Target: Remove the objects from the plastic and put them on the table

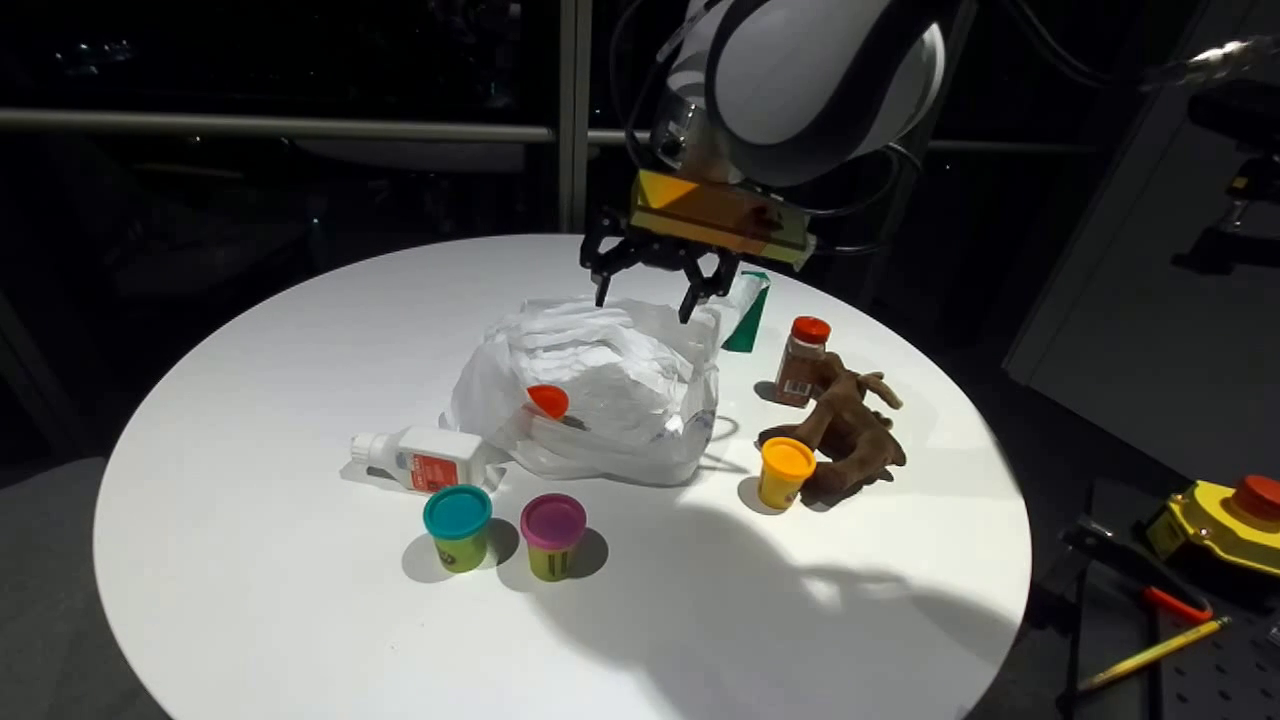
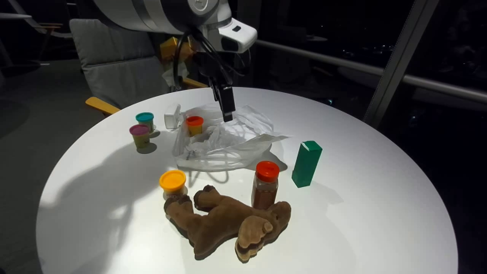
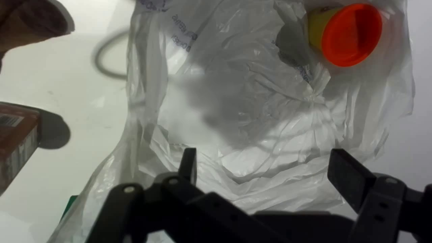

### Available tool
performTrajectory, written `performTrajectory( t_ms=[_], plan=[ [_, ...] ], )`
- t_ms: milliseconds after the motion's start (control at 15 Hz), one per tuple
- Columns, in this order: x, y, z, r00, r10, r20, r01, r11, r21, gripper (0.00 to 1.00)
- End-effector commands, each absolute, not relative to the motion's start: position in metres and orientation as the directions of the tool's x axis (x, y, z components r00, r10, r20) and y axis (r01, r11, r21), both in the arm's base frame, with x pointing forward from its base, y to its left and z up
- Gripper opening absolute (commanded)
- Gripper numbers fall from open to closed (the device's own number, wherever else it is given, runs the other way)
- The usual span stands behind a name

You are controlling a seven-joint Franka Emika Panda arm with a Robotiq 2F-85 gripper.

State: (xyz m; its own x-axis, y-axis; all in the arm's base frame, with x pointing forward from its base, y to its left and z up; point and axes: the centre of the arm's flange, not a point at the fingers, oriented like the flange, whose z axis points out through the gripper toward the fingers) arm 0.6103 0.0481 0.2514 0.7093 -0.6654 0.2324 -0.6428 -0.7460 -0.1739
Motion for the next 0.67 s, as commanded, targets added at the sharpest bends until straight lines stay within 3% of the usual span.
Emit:
performTrajectory(
  t_ms=[0, 600],
  plan=[
    [0.648, 0.068, 0.228, 0.713, -0.682, 0.162, -0.656, -0.73, -0.191, 1.0],
    [0.669, 0.116, 0.192, 0.721, -0.682, 0.122, -0.664, -0.73, -0.161, 1.0]
  ],
)
